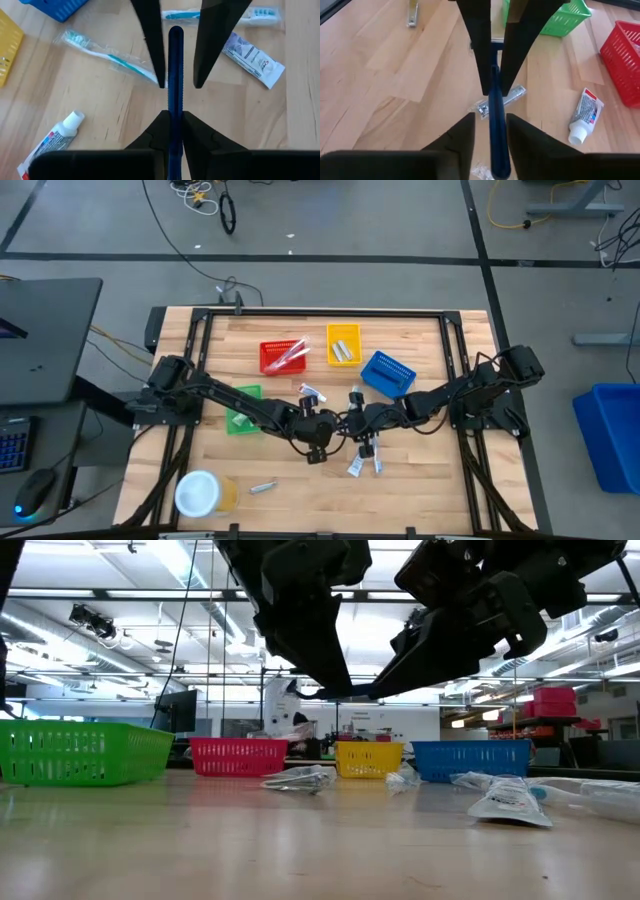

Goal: Pick & Place Travel size toiletries
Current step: Put the blue razor into the blue bin

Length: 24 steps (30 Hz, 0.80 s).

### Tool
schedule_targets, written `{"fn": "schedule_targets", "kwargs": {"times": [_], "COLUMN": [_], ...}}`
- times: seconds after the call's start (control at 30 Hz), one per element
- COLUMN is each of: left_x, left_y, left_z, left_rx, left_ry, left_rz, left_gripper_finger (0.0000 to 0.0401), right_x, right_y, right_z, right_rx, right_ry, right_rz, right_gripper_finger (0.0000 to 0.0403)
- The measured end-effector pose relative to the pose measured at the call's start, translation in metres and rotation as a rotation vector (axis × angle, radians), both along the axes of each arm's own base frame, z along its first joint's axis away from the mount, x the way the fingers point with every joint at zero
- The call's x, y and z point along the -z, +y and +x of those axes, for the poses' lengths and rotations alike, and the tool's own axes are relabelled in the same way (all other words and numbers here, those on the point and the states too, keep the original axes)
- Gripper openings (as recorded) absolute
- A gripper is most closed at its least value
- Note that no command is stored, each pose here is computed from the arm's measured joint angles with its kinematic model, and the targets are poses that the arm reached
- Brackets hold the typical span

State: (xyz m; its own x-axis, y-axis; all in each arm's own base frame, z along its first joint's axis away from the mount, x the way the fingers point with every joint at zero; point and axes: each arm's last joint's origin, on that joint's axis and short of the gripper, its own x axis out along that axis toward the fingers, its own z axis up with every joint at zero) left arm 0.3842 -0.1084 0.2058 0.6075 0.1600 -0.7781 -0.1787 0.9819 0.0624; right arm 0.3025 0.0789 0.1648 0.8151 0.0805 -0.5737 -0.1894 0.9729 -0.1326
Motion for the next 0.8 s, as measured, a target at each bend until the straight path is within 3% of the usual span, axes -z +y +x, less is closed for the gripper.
{"fn": "schedule_targets", "kwargs": {"times": [0.33, 0.8], "left_x": [0.0, -0.0013], "left_y": [0.0001, 0.0025], "left_z": [-0.0001, 0.0], "left_rx": [-0.042, -0.084], "left_ry": [-0.008, -0.031], "left_rz": [-0.028, 0.048], "left_gripper_finger": [0.0057, 0.01], "right_x": [0.0012, 0.0046], "right_y": [-0.0043, -0.0063], "right_z": [0.0001, -0.0021], "right_rx": [0.029, 0.034], "right_ry": [0.013, 0.056], "right_rz": [-0.017, -0.024], "right_gripper_finger": [0.0054, 0.0047]}}
